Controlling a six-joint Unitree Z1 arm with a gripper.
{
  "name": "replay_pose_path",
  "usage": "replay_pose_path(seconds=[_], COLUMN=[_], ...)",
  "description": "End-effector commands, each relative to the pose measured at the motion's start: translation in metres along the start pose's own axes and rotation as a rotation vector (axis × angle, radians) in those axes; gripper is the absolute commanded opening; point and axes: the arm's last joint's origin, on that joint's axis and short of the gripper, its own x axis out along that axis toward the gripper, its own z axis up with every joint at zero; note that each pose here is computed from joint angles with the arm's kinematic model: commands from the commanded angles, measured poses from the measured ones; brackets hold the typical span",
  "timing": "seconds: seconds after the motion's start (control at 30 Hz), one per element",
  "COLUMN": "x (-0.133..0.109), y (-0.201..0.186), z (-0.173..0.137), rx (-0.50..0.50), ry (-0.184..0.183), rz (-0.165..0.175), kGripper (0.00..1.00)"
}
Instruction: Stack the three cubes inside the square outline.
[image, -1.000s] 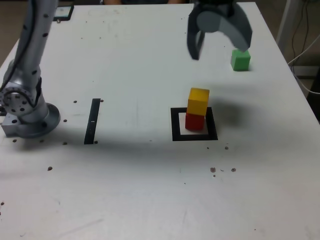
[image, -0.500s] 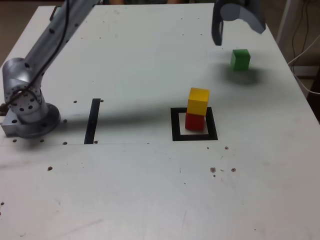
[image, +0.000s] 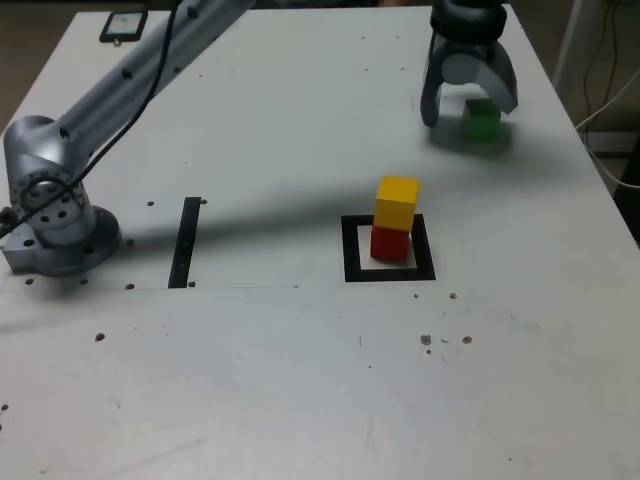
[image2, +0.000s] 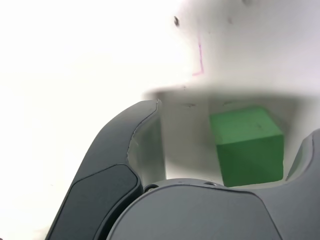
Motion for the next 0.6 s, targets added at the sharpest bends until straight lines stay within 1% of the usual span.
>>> replay_pose_path(seconds=[0.0, 0.17, 0.37, 0.47, 0.57], x=[0.004, 0.005, 0.007, 0.006, 0.005], y=[-0.006, -0.016, -0.02, -0.019, -0.017], z=[0.005, 0.016, 0.023, 0.022, 0.021], rx=[0.011, 0.029, 0.018, 0.011, 0.004], ry=[0.012, 0.017, 0.035, 0.045, 0.051], rz=[0.0, 0.025, 0.073, 0.095, 0.107], kGripper=[0.92, 0.89, 0.83, 0.78, 0.69])
